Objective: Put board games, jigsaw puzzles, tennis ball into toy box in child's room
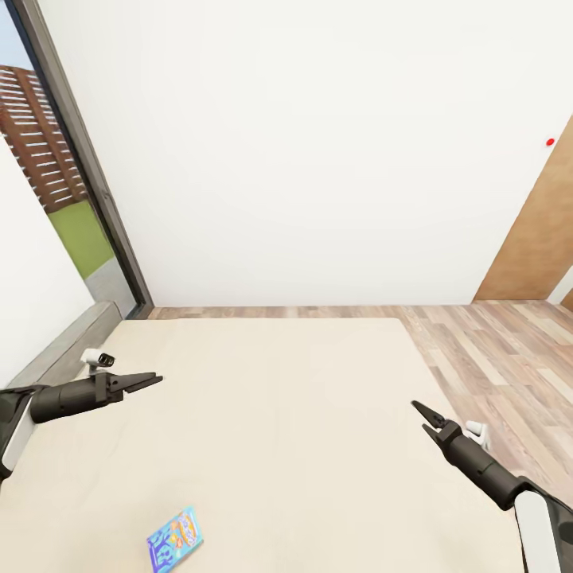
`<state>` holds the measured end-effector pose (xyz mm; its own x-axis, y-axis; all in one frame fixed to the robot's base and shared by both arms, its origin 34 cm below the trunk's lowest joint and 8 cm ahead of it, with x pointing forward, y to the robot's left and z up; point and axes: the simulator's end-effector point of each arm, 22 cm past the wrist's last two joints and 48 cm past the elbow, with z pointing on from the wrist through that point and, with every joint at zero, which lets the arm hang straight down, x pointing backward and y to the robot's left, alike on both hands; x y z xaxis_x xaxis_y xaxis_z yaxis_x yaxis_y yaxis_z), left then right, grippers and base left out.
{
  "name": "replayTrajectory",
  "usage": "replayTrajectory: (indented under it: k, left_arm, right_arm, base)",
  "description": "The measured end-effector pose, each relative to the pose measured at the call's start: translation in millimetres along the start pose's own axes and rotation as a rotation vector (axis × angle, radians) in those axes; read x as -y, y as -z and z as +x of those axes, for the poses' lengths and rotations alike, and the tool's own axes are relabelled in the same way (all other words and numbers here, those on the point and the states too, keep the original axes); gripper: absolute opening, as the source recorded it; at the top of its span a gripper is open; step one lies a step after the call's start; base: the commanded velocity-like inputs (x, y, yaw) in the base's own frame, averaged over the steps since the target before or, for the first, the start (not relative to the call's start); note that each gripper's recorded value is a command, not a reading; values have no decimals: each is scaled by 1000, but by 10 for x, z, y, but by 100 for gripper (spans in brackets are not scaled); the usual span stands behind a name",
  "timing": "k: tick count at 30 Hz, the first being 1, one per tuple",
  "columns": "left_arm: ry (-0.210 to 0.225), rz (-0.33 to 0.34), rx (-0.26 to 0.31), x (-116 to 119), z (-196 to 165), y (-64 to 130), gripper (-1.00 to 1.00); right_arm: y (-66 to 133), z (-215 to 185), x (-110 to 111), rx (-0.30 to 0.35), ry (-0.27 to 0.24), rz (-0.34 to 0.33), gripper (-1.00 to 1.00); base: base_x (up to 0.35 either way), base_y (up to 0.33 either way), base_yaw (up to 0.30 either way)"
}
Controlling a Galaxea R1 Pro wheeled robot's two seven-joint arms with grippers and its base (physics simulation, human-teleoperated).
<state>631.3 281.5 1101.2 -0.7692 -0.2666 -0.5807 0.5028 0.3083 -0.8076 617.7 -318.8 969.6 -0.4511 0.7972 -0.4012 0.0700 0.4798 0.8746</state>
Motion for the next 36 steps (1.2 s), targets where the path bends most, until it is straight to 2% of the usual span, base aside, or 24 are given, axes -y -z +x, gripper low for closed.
replayTrajectory:
  k: [21,36]
  left_arm:
    - [0,-1,0,-2,-1,1,100]
    - [1,-4,-2,-11,5,-2,100]
  right_arm:
    - [4,-18,-23,7,-8,-10,100]
    - [0,-6,-12,3,-3,-4,100]
  base:
    - [0,272,0]
    - [0,27,0]
